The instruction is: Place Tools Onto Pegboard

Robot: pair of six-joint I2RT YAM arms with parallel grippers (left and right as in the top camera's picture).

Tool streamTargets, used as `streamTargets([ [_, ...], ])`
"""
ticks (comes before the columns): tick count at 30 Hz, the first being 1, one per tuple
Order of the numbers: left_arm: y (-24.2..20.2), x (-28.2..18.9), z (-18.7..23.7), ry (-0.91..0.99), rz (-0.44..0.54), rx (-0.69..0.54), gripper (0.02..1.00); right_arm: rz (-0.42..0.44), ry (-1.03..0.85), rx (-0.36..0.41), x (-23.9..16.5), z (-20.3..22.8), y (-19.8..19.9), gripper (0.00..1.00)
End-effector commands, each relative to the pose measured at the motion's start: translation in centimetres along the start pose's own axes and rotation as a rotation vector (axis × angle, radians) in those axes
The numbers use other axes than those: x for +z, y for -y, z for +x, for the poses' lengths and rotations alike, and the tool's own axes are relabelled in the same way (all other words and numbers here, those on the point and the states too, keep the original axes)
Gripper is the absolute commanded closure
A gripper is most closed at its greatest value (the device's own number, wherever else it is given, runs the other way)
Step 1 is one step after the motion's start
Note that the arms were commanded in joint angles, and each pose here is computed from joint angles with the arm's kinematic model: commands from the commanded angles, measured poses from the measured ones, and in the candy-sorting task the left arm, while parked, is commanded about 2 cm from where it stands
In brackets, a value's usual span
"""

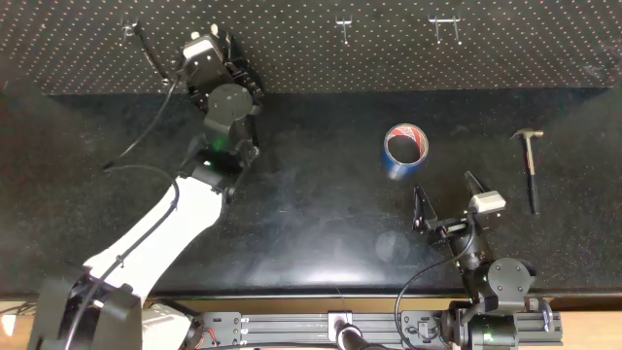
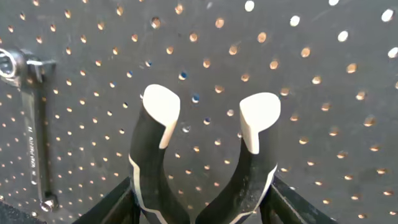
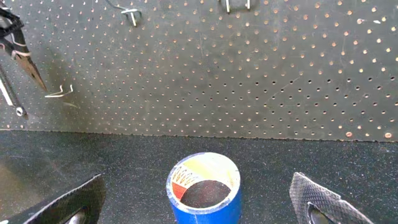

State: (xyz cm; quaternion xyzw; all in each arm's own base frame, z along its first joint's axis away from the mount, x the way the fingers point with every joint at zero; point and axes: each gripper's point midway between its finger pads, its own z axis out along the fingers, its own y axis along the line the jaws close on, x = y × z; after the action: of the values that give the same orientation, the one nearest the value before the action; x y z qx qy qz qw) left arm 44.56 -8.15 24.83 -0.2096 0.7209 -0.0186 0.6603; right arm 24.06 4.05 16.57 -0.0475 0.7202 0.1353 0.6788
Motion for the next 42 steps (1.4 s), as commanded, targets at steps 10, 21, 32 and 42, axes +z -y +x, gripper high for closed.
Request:
streamTargets([
  [10,-0.4,1.8,2.8,-0.021,-0.038,0.036,0.989,0.001,0.002,-0.003,0.0,0.1,0.1,0.025],
  [21,1.4,1.7,-1.3,0.083,0.008,-0.006,0.989,0.001,0.002,-0.003,0.0,0.1,0.1,0.025],
  [32,1.6,0.9,-3.3,0.115,0.022,-0.033,0.989,0.001,0.002,-0.003,0.0,0.1,0.1,0.025],
  [42,1.2,1.0,-2.8,0.104,-0.004,0.037,0.989,0.001,0.002,-0.003,0.0,0.1,0.1,0.025],
])
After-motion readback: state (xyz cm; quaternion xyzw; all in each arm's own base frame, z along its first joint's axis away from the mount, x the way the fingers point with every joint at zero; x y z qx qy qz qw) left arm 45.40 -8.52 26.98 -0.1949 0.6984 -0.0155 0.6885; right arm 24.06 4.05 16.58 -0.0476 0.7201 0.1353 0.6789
